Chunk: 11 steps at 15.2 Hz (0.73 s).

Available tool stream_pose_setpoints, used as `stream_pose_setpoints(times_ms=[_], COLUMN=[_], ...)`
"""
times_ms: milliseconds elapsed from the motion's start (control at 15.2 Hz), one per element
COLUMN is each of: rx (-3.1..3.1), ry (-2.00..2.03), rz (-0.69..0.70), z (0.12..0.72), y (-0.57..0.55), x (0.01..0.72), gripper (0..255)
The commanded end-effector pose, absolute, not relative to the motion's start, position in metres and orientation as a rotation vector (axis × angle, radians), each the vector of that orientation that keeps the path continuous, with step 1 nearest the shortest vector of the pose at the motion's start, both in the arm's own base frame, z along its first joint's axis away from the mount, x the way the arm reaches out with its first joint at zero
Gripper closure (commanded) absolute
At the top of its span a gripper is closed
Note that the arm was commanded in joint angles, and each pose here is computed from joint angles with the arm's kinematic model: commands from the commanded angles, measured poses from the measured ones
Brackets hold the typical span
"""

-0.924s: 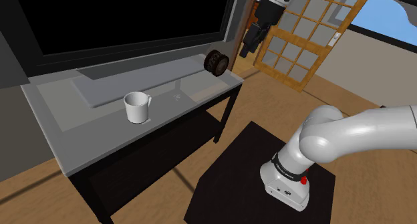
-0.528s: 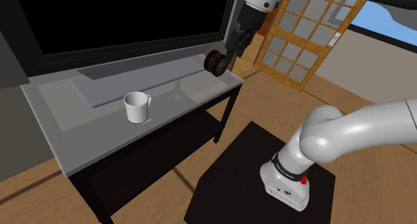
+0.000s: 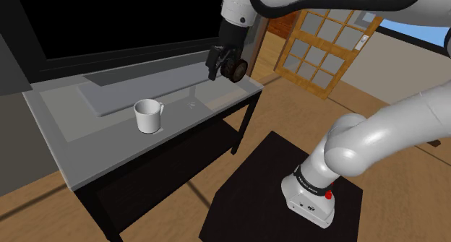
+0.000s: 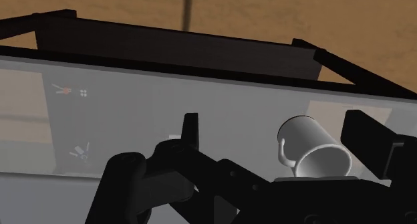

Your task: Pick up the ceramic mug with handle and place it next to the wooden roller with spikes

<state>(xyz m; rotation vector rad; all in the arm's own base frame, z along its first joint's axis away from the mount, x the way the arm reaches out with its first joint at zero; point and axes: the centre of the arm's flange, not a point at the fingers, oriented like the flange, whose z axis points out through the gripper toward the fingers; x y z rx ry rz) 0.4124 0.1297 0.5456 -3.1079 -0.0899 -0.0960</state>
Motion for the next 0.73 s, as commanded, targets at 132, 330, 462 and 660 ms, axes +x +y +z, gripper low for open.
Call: stream_pose_setpoints(times_ms=[132,330,462,660], rx=[-3.126,-3.140,-3.149,-3.163], ry=[-0.071,-0.058,-0.049,-0.035], rz=[-0.077,-0.062,-0.053,-0.038], z=[0.522,0.502,0.489,0.468], y=[0.169,0.198,0.217,0.245], x=[0.442,0.466,0.481,0.504], gripper=[0,0,0,0])
